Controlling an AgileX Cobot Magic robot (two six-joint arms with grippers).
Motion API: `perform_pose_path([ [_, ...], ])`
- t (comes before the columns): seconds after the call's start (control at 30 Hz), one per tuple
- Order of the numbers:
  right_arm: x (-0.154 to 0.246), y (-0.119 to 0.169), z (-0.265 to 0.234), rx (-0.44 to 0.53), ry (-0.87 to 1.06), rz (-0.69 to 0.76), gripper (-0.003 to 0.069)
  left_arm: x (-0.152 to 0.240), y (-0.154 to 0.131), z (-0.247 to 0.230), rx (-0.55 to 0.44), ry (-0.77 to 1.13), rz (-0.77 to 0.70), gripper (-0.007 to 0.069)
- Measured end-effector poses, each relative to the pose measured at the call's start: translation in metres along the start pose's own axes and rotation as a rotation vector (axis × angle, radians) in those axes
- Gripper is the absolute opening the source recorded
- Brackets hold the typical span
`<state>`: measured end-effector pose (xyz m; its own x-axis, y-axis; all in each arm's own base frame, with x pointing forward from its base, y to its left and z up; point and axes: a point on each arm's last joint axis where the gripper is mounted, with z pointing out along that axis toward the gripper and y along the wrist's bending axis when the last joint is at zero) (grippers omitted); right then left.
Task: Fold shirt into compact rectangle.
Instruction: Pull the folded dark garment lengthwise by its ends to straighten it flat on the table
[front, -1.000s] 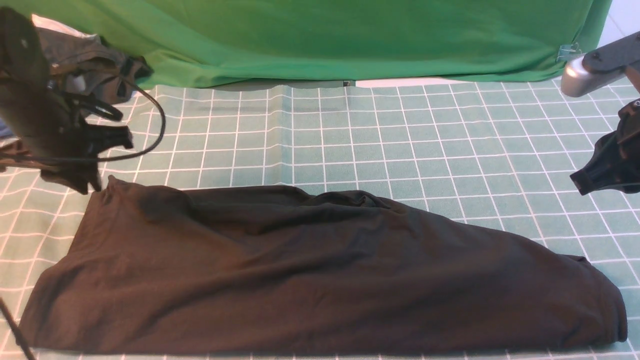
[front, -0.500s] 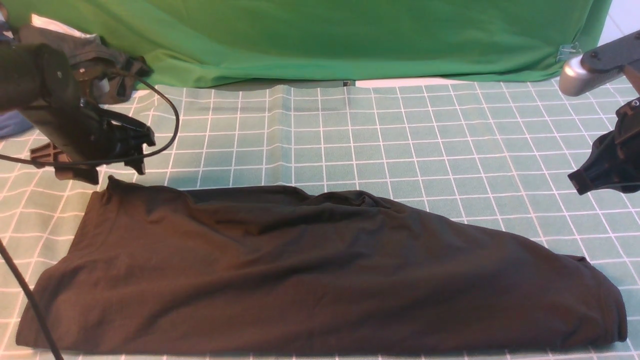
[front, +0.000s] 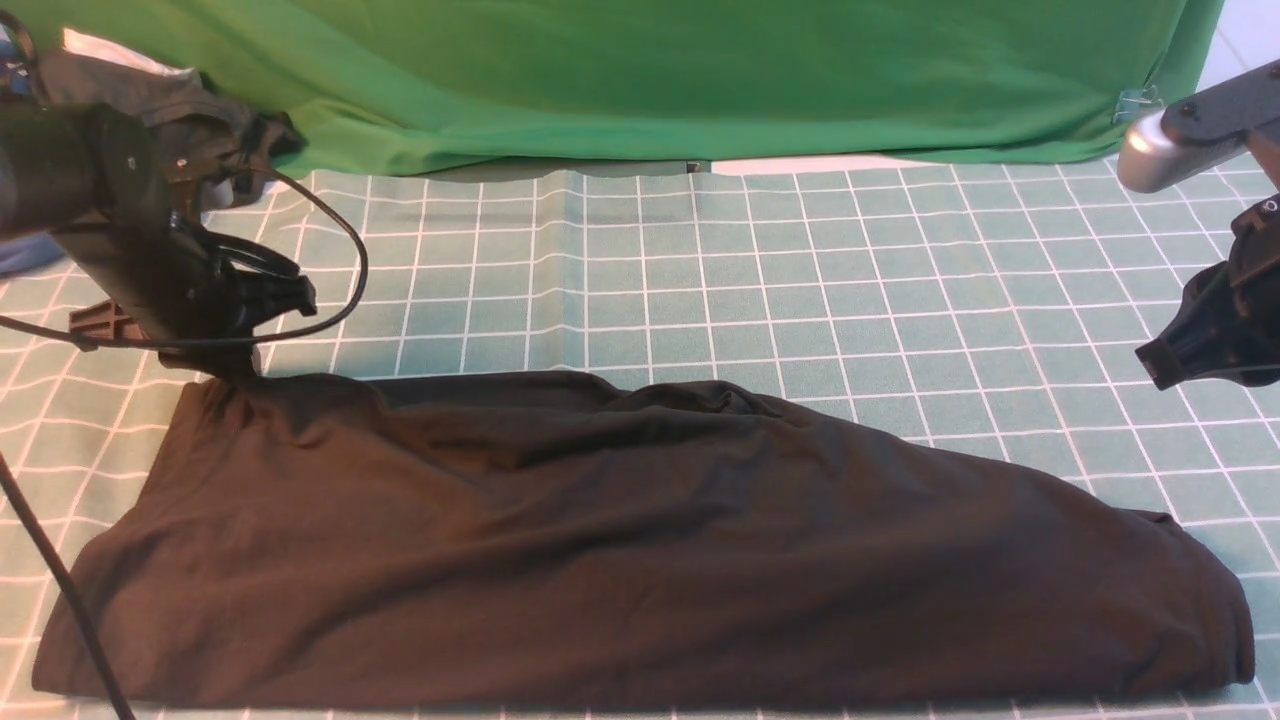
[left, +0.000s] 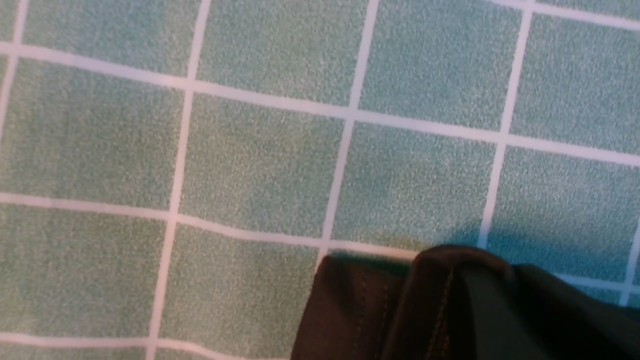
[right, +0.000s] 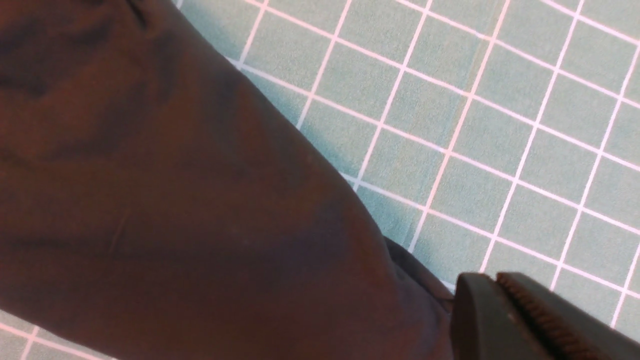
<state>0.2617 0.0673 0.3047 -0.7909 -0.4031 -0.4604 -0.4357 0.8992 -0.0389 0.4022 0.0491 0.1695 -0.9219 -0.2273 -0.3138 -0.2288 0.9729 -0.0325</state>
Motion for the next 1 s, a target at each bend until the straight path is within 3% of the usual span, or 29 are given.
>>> perform_pose_path([
  [0.27,0.0,0.0,0.0,0.0,-0.001,-0.003,0.0039,-0.001,0.003,-0.041,-0.021,-0.039,0.017,0.0013],
  [0.4,0.0,0.0,0.0,0.0,-0.001,-0.004,0.0039,-0.003,0.02,-0.057,-0.046,-0.077,-0.037,0.0013],
  [0.6,0.0,0.0,0.0,0.001,-0.002,-0.006,0.0039,-0.007,0.043,-0.055,-0.067,-0.107,-0.094,0.0013],
  [0.8,0.0,0.0,0.0,0.001,-0.005,-0.006,0.0039,-0.014,0.044,-0.047,-0.063,-0.167,-0.074,0.0013],
  [1.0,-0.001,0.0,0.0,0.001,-0.006,-0.006,0.0039,-0.011,0.046,-0.027,-0.082,-0.109,-0.052,0.0015],
])
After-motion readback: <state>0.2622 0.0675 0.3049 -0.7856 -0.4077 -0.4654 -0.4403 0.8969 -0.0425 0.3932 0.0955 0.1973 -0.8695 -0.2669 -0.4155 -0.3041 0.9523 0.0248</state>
